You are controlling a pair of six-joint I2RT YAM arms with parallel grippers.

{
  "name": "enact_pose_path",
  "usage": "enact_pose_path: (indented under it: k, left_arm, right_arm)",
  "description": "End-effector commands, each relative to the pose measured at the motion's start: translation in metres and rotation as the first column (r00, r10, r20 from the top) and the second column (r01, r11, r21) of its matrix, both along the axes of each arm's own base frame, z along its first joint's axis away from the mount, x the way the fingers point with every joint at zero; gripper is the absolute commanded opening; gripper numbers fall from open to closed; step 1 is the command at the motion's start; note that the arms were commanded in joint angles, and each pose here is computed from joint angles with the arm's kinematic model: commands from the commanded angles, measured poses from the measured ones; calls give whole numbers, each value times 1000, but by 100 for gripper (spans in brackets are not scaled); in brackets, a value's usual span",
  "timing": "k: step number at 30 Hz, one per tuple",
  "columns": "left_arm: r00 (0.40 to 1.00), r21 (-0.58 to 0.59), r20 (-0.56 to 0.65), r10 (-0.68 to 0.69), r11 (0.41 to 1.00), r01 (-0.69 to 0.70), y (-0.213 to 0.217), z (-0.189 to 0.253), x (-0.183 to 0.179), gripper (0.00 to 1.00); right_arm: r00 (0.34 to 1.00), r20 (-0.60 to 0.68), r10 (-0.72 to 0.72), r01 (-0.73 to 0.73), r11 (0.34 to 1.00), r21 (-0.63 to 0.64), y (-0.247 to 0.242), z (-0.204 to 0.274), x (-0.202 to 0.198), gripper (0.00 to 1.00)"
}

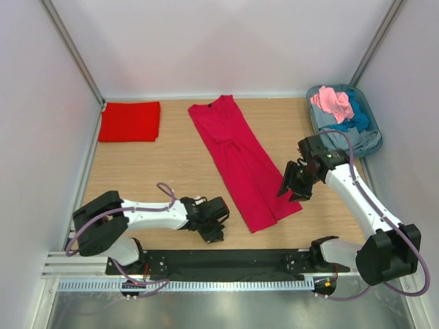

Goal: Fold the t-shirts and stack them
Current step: Fold the tshirt

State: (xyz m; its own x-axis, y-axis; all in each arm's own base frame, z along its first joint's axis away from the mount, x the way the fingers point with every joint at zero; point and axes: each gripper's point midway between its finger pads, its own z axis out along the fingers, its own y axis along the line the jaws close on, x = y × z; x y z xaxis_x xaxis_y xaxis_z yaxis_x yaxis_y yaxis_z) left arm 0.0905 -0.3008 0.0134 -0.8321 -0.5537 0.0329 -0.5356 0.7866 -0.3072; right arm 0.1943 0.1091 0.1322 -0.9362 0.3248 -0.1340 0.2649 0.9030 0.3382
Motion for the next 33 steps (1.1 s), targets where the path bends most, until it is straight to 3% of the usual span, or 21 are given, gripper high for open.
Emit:
enact_pose_path:
  k: [1,2,5,9,10,18,26,33]
  left_arm:
    - [999,19,-30,-20,1000,21,29,0,-16,0]
    - [999,-16,-30,-39,999,39,25,3,-18,0]
    - [985,-137,153,-79,986,100,-2,32,8,13]
    - [953,-211,289,-88,965,154,-40,67,36,42]
    - [951,-192,287,-112,966,171,-45,60,38,44]
    - [963,-251,236,-131,949,191,-95,51,47,43]
    - [986,-212,110,-126,966,148,-92,18,35,38]
    - [985,-190,96,-143,969,159,-96,11,34,35]
  right_arm:
    - [999,-9,50,-50,999,12,5,-8,-14,52]
    - [998,-13,54,-54,999,3,4,-11,-16,53]
    - [998,-10,56,-56,998,-26,-1,-13,-14,53]
    - [999,19,48,-48,999,-20,2,2,-5,53]
    - [999,31,41,-40,999,-20,1,6,-4,53]
    - [998,63,26,-24,999,-30,-1,17,-1,52]
    - [997,75,29,-25,998,-58,-7,16,0,52]
    - [997,79,28,-23,998,-66,-7,13,4,53]
